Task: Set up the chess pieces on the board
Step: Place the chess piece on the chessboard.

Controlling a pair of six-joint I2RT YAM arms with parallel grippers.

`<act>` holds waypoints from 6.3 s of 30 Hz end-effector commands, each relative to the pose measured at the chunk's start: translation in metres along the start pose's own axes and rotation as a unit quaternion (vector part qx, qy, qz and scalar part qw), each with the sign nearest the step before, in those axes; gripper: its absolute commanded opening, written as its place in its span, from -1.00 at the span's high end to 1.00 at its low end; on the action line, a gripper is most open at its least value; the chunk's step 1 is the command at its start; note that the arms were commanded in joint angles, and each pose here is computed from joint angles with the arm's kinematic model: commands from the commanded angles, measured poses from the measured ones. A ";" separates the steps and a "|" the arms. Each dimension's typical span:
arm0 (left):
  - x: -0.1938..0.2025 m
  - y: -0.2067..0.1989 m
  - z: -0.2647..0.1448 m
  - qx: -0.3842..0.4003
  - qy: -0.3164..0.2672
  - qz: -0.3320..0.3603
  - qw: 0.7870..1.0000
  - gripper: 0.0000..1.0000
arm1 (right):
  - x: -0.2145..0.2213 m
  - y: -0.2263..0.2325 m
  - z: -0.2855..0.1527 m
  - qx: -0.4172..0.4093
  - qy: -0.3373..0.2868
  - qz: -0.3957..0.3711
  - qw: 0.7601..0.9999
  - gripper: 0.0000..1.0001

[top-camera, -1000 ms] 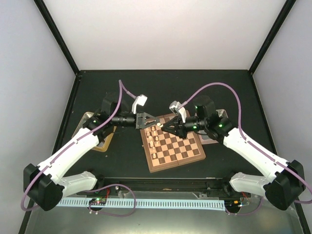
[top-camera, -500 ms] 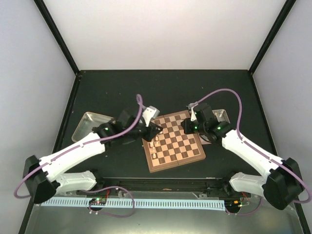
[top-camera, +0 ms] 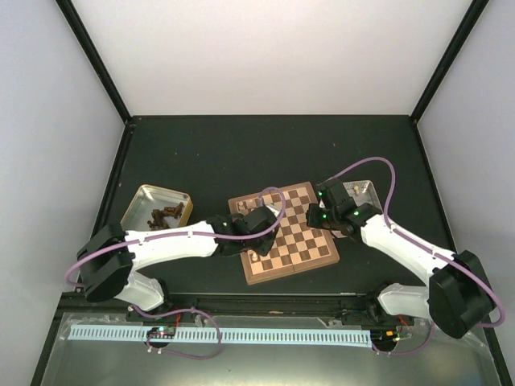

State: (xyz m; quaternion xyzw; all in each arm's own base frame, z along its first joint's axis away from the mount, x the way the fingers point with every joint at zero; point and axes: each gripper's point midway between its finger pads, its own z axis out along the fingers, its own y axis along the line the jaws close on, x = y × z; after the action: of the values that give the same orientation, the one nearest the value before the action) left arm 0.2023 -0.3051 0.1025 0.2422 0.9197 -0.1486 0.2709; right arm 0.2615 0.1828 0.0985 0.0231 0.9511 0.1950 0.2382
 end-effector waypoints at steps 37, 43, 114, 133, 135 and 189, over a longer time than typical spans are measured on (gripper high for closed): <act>0.025 0.009 0.024 -0.026 0.006 0.028 0.999 0.64 | 0.000 0.004 0.014 -0.008 0.017 0.014 1.000 0.98; 0.016 0.009 0.017 -0.031 -0.005 0.029 0.999 0.72 | 0.000 0.006 0.013 -0.012 0.017 0.012 1.000 0.97; -0.104 -0.036 -0.133 0.417 -0.029 -0.239 0.876 0.50 | -0.006 0.177 -0.125 -0.378 -0.092 -0.392 0.834 0.98; -0.089 -0.036 -0.120 0.394 0.014 -0.215 0.893 0.87 | -0.010 0.185 -0.126 -0.327 -0.106 -0.422 0.839 0.92; -0.092 -0.036 -0.124 0.396 0.004 -0.214 0.893 0.93 | -0.011 0.184 -0.128 -0.324 -0.110 -0.412 0.845 0.77; -0.137 0.028 -0.178 0.366 -0.198 -0.358 0.836 -0.15 | -0.046 0.179 -0.181 -0.415 -0.101 0.048 0.903 0.98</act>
State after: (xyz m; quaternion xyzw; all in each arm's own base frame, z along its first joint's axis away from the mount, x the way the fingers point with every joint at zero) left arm 0.2247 -0.2896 0.3571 -0.0110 0.6913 -0.6917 0.2084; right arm 0.2070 0.2867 0.3595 0.0039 0.6817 0.6706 0.2924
